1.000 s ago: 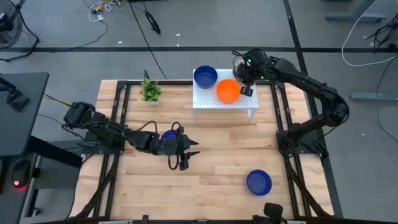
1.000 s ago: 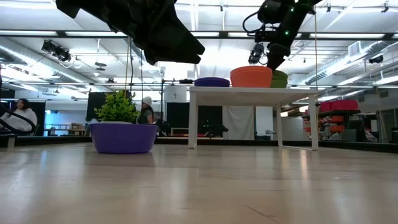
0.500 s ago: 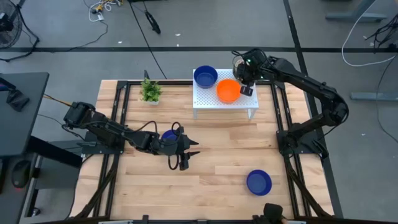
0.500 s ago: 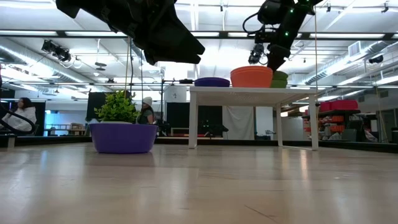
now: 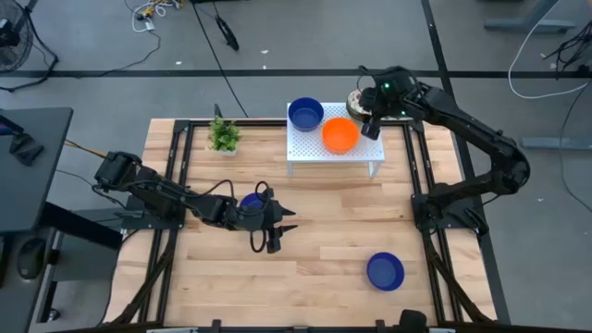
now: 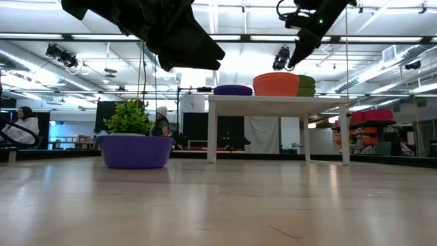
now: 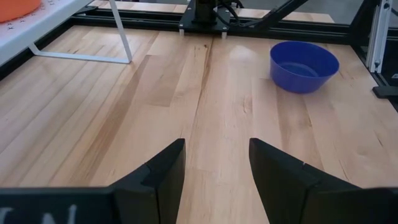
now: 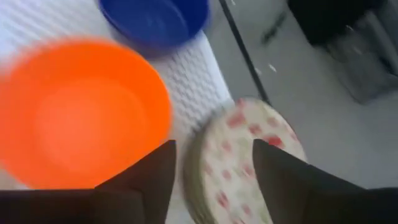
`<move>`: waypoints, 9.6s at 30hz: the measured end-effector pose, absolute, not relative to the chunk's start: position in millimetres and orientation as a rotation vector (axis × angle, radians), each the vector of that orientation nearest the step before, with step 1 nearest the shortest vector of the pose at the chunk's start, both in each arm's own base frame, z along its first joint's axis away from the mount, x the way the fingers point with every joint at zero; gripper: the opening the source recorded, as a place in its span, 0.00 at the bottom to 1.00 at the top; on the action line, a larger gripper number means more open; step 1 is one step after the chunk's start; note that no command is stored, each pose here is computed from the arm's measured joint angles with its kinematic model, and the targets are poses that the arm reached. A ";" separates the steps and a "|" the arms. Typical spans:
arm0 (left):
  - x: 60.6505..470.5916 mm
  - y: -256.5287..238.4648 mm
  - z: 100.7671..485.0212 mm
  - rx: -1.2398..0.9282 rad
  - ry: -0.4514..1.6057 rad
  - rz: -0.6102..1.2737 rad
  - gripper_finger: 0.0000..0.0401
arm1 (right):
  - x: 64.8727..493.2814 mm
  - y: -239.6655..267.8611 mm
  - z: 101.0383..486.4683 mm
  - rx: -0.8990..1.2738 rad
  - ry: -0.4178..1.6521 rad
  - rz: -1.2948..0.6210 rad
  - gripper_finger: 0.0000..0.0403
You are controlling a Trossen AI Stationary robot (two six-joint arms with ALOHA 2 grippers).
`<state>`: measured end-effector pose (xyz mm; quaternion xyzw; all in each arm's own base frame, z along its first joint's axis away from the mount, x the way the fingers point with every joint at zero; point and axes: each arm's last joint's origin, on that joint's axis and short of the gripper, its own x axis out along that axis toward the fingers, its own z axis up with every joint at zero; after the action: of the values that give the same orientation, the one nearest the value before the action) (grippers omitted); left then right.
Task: Pick & Place Mini bowls
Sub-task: Stack the white red patterned bowl on top of the other white red patterned bowls on the shelf, then stack the blue bowl on top of the other blue bowls on the shelf
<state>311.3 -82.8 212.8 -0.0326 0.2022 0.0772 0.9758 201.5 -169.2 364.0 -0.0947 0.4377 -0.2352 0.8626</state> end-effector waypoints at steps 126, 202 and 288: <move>310.0 -87.5 212.8 -0.055 0.409 0.141 0.46 | 141.3 224.6 182.9 0.147 1.222 0.408 0.54; 399.5 -137.8 179.7 0.368 0.557 -0.677 0.02 | 264.4 170.6 206.1 -0.486 0.646 0.601 0.19; 415.9 191.8 329.0 0.038 0.838 0.395 0.39 | 190.3 153.5 163.3 -0.125 0.284 0.330 0.28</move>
<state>415.9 191.8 329.0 0.0182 0.4042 0.1905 0.8944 190.3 153.5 163.3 -0.0618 0.1410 0.1634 0.9745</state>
